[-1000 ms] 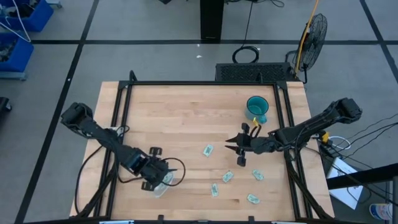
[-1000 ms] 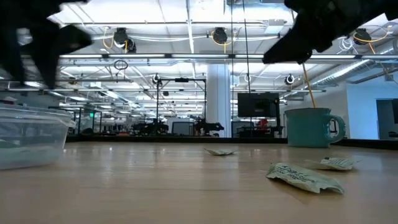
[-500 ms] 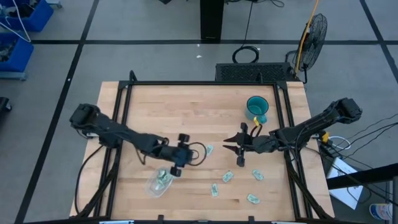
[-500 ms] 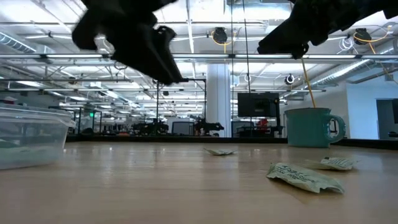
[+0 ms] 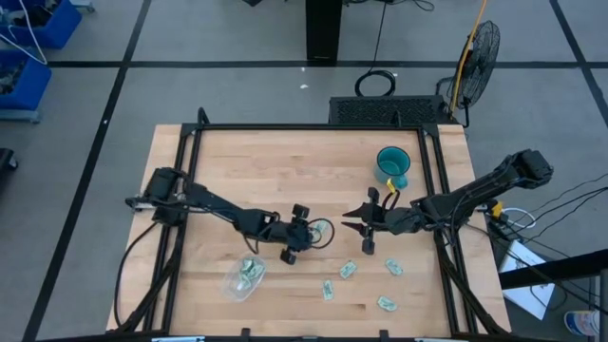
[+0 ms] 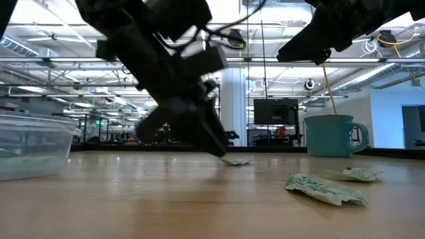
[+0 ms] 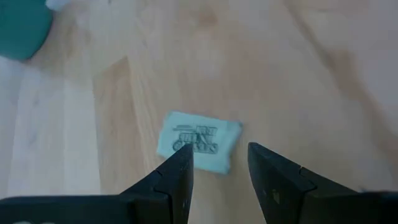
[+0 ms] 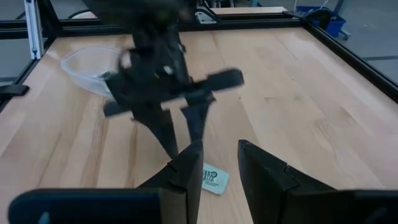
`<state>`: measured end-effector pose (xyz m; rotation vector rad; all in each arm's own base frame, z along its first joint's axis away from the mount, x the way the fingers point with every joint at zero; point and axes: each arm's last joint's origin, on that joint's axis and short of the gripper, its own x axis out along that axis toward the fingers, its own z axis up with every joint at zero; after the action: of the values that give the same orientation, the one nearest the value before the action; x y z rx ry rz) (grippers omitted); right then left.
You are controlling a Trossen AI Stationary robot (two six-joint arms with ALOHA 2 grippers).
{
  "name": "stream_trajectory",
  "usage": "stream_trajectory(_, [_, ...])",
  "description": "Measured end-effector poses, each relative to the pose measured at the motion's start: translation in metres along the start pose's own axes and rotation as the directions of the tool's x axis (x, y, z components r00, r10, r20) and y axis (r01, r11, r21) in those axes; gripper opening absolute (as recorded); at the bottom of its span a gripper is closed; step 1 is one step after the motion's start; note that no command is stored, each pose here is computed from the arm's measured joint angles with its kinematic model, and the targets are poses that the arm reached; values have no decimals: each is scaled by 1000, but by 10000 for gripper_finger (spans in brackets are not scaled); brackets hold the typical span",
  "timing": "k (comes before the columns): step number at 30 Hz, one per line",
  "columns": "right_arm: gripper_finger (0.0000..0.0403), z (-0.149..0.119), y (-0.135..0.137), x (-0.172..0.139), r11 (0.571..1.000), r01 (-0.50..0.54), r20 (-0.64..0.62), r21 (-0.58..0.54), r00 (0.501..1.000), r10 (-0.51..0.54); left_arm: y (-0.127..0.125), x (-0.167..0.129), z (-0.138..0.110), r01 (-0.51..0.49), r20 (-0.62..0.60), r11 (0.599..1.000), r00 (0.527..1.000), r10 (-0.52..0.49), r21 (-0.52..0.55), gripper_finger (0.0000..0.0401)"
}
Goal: Pick and place Stevia / Truvia into bins
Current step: Put the white stevia packet into the transparent bin
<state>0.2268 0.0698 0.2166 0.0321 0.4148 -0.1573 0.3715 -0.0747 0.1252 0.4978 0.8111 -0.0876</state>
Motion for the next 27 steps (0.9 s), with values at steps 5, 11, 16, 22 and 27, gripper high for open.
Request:
stream_trajectory(5, [93,0,0,0,1000,0,0,0,1000,0,2,15,-9,-9,-26,999,1000,9,-33,159])
stream_trajectory(11, [93,0,0,0,1000,0,0,0,1000,0,4,12,-9,-39,-38,999,999,39,-14,143])
stream_trajectory(16, [93,0,0,0,1000,0,0,0,1000,0,9,12,-12,-63,-60,998,996,64,14,63])
stream_trajectory(22, [93,0,0,0,1000,0,0,0,1000,0,15,8,-10,-72,-54,997,996,73,21,7])
stream_trajectory(27, [93,0,0,0,1000,0,-1,-1,1000,0,17,-15,1,-81,-38,996,996,82,30,4])
